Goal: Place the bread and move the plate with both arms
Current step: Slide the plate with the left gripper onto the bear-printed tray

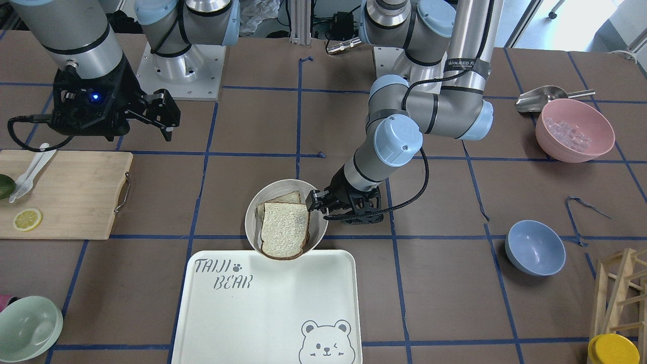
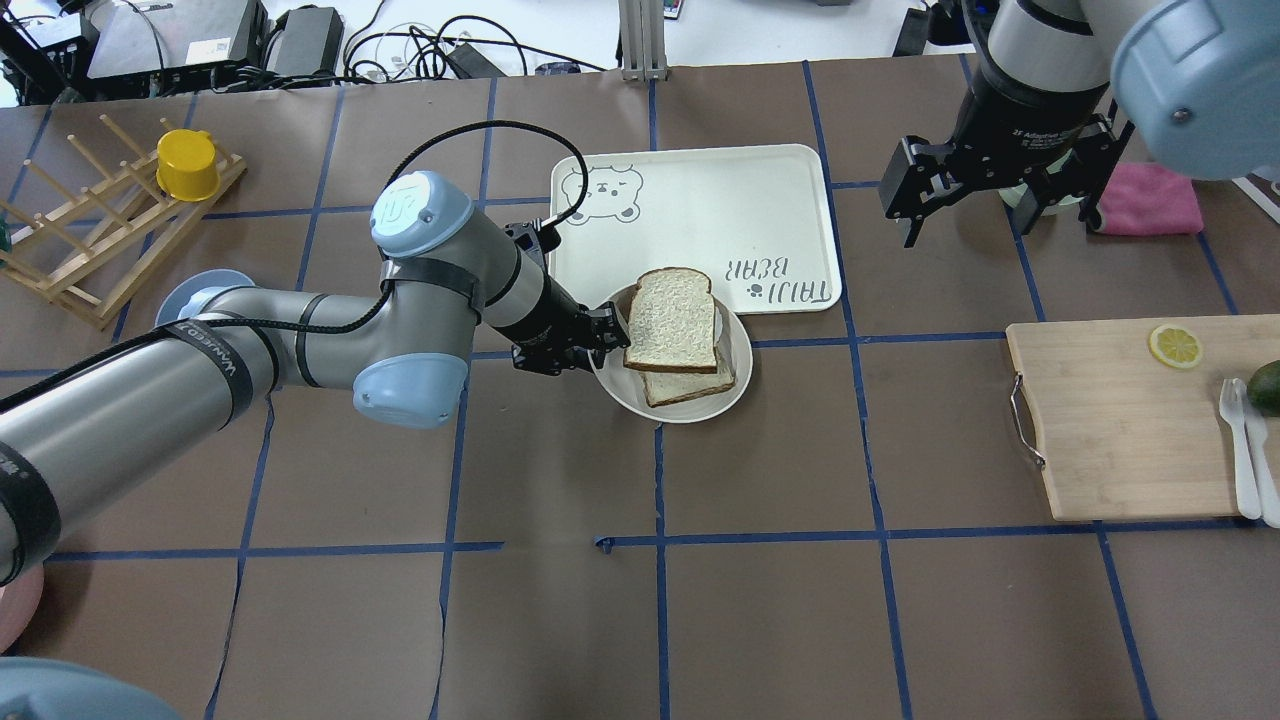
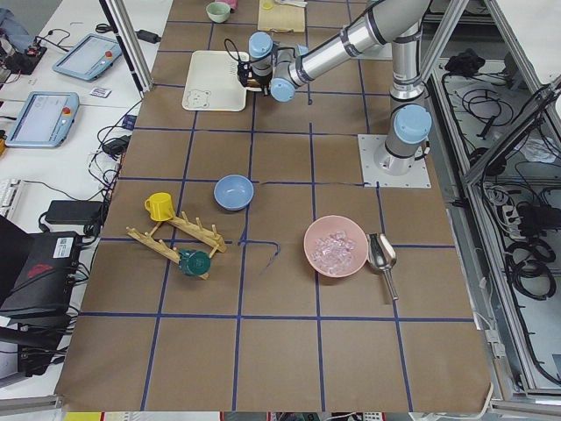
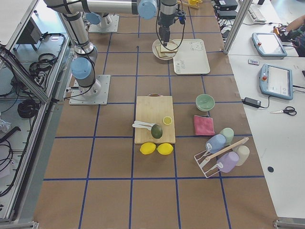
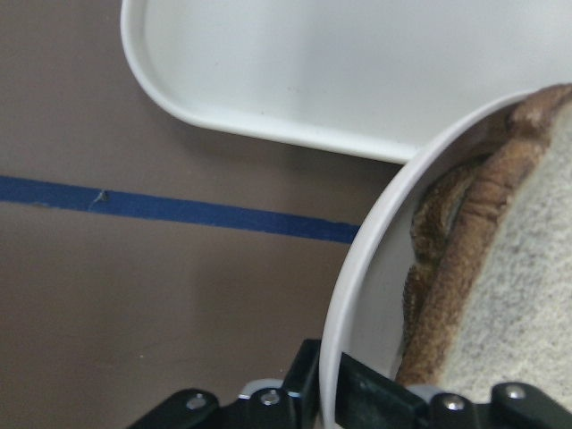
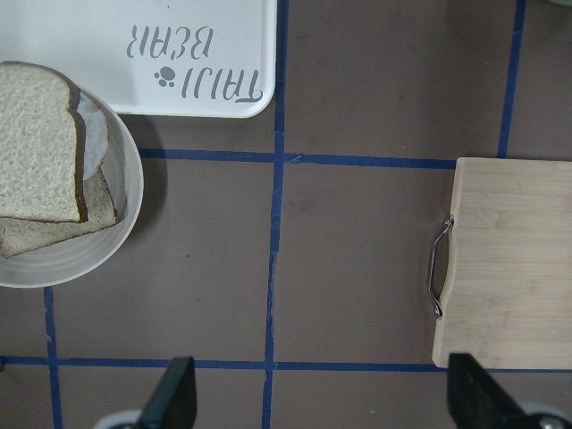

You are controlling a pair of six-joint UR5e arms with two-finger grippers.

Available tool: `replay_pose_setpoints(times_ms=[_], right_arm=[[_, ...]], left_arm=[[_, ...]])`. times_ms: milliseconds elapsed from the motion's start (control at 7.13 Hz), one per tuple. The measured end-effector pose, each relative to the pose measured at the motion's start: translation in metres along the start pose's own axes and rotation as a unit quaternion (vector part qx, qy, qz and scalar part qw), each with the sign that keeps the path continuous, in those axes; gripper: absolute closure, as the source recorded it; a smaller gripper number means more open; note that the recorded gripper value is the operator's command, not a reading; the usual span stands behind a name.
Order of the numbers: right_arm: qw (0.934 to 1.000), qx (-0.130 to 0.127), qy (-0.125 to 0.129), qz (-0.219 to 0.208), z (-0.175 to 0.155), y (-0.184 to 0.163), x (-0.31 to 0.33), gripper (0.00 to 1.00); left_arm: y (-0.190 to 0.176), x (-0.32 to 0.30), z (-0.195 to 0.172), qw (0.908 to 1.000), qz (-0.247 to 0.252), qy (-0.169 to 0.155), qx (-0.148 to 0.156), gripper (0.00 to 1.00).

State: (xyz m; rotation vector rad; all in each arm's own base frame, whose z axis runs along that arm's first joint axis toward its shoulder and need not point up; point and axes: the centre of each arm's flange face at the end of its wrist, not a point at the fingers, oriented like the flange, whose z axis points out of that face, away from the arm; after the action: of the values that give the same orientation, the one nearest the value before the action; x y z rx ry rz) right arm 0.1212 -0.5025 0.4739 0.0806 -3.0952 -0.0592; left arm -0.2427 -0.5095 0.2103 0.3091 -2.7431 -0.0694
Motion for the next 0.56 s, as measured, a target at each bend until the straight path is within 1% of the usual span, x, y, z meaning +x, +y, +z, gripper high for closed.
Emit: replay_pose_setpoints(times_ms=[561], right_arm=[[1.0, 0.0, 0.0, 0.0, 0.0, 0.0, 0.0, 0.0]], left_arm=[[-0.003, -0.003, -0.015, 0.9997, -0.002, 0.023, 0.006, 0.86]])
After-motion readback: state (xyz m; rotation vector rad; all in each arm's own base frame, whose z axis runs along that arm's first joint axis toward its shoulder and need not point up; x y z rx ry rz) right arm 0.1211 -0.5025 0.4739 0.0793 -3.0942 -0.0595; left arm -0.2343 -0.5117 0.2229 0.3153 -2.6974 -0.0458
